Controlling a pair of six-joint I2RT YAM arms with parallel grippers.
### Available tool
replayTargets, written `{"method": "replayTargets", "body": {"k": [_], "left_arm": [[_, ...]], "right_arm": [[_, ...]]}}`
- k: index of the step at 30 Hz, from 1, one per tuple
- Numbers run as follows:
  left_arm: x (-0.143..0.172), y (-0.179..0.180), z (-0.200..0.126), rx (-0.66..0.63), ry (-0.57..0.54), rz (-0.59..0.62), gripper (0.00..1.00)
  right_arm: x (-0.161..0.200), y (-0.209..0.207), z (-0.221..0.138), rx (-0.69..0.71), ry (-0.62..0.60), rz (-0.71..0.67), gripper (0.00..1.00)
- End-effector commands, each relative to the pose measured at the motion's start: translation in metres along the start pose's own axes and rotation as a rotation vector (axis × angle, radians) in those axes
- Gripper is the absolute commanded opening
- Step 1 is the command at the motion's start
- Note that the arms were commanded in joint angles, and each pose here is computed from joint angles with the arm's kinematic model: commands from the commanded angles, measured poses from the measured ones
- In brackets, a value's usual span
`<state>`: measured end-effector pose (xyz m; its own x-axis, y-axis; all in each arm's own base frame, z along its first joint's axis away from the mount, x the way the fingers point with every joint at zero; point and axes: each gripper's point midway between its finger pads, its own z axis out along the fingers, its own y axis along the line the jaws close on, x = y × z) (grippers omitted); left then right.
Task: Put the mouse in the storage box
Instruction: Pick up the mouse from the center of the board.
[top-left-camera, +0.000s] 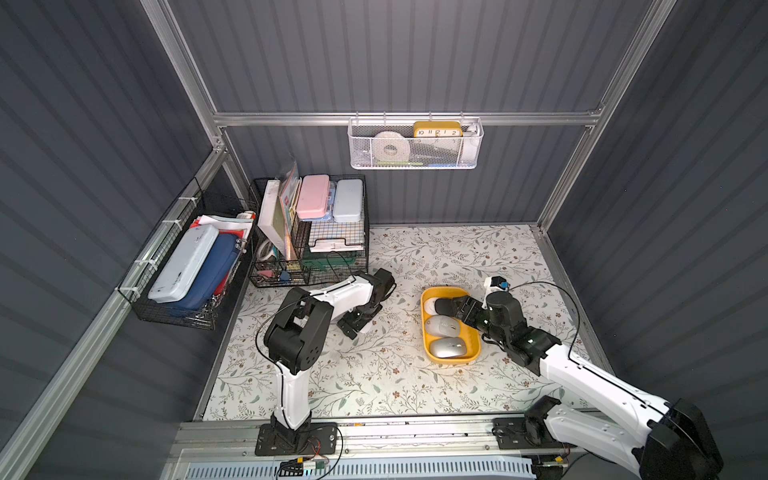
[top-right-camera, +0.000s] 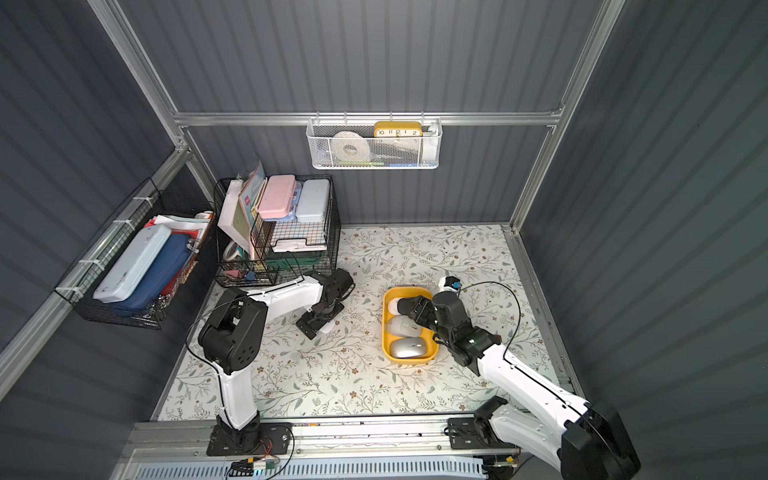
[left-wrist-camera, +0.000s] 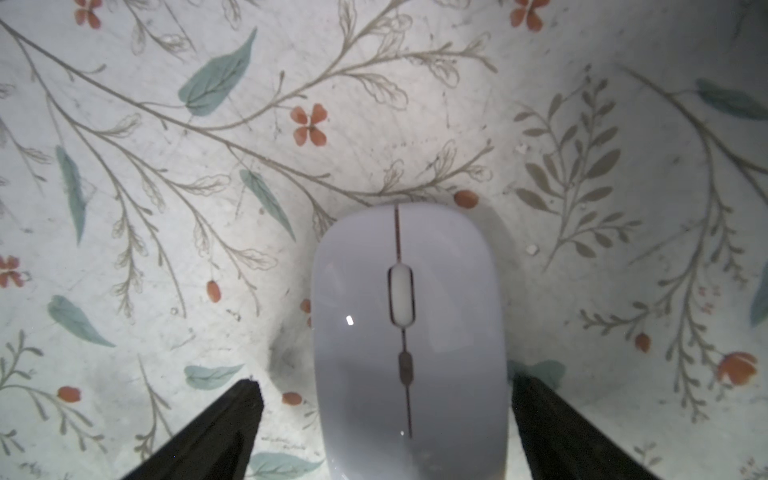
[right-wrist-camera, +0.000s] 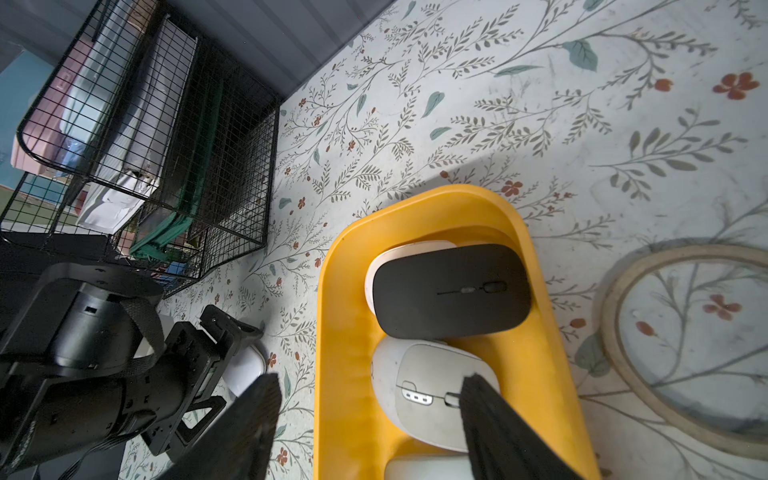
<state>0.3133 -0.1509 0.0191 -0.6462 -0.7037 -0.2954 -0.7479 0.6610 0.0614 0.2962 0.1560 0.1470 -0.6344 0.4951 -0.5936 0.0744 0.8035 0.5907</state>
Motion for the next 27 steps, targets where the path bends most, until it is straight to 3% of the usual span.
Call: {"method": "replayTargets", "body": {"k": [1,8,14,17,22,27], "left_arm": [[0.004,0.023,0.007,-0.068,0.005,0.044,0.99],[0.010,0.022,0.013,-0.055,0.027,0.076,0.94],[0.013,0.019,0.016,-0.027,0.039,0.117,0.76],[0.015,0.011,0.016,0.017,0.051,0.164,0.71],[0.018,0.008,0.013,0.081,0.059,0.219,0.54],[0.022,-0.013,-0.005,0.262,0.065,0.365,0.50]], "right_arm": [[0.005,-0.007,0.003,0.016,0.008,0.015,0.73],[0.006,-0.007,0.004,0.016,0.013,0.020,0.73],[0.005,-0.008,0.000,0.019,0.008,0.014,0.73],[0.005,-0.010,-0.002,0.023,0.004,0.017,0.73],[0.005,-0.009,-0.002,0.020,0.007,0.016,0.73],[0.006,-0.008,-0.002,0.016,0.013,0.015,0.73]]}}
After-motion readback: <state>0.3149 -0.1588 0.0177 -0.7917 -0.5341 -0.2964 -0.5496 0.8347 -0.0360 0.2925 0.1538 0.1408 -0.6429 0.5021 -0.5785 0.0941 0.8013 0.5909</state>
